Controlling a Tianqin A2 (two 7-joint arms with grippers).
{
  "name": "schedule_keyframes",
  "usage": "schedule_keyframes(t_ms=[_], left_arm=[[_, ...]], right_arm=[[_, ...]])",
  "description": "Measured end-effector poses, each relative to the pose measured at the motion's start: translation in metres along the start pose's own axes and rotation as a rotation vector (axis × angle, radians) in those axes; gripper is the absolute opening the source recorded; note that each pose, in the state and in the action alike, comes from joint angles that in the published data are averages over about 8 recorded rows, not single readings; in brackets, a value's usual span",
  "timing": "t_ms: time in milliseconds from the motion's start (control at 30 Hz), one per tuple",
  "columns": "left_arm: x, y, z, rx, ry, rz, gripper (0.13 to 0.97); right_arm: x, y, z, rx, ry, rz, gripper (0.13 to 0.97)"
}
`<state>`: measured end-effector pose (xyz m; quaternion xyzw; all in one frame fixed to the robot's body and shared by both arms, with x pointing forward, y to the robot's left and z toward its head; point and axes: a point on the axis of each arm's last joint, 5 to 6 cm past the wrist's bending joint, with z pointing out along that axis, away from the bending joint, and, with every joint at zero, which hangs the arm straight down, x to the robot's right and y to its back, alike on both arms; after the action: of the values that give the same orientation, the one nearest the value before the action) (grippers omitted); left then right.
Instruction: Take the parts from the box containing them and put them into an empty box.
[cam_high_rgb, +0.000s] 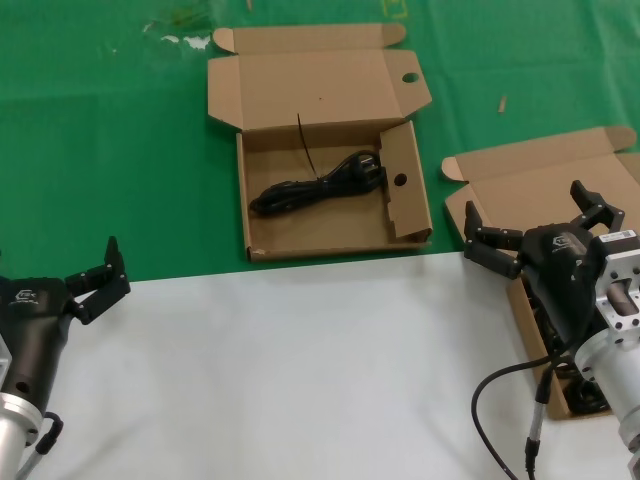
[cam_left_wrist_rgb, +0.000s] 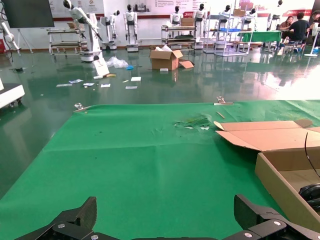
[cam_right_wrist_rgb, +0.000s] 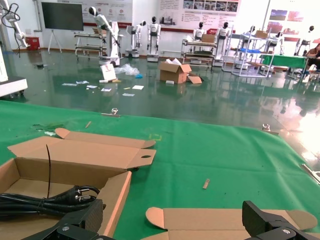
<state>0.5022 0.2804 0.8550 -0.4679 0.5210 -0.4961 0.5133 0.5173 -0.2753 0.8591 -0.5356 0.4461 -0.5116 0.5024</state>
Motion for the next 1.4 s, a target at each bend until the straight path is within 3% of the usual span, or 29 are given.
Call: schedule_keyframes(t_ms=[1400], left_arm=[[0.0, 0.0, 0.0, 0.0, 0.0, 0.0, 0.966]], right_arm=[[0.0, 0.0, 0.0, 0.0, 0.0, 0.0, 0.966]])
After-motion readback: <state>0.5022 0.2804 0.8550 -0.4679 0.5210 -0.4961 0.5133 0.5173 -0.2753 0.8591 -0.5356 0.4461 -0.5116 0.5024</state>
